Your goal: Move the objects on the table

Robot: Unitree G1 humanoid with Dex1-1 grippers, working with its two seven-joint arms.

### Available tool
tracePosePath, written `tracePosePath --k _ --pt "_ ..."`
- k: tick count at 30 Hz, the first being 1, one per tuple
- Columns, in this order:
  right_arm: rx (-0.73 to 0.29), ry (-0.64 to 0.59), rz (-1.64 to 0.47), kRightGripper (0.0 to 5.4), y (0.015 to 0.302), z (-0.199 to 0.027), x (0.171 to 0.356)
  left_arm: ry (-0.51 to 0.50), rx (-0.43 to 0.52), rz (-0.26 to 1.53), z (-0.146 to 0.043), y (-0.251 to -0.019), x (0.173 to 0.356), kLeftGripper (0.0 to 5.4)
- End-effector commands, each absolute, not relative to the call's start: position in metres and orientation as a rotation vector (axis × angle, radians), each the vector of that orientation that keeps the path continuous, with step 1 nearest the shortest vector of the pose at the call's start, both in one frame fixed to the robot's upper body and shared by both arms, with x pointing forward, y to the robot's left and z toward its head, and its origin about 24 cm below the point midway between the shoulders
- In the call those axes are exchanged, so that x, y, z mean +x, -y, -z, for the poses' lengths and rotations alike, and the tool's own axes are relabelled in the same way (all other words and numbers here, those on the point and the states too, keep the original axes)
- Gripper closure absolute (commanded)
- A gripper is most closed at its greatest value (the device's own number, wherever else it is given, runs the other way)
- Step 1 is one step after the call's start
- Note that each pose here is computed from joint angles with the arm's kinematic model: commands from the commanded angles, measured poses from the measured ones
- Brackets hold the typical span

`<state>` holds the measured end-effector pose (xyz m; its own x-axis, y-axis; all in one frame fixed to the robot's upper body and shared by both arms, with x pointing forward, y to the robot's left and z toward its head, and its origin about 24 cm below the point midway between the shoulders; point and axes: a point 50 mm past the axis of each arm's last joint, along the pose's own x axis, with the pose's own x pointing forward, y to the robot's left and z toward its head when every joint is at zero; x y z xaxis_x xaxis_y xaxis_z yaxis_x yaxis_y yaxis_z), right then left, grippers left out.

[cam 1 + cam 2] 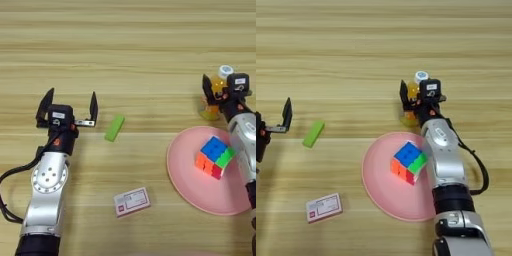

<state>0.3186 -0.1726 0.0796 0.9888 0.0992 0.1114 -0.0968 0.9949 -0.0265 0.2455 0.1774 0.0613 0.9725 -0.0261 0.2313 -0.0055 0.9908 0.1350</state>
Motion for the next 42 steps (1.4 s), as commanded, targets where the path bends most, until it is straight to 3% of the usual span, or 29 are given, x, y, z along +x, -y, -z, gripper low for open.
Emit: tracePosePath --k 1,15,25,42 --pt "-0.001 0.13 -0.104 1.86 0.172 -0.084 0.318 0.239 0.147 0.006 -0.062 -0.179 0.247 0.0" --pt "-0.047 0.238 -0.065 1.86 0.199 -0.119 0.309 0.241 0.147 0.004 -0.062 -0.177 0.248 0.0" --pt "-0.122 0.203 -0.019 1.86 0.236 -0.115 0.289 0.245 0.148 0.003 -0.062 -0.176 0.252 0.0" --pt "-0.157 0.144 -0.018 1.86 0.248 -0.096 0.271 0.257 0.151 0.005 -0.063 -0.174 0.257 0.0"
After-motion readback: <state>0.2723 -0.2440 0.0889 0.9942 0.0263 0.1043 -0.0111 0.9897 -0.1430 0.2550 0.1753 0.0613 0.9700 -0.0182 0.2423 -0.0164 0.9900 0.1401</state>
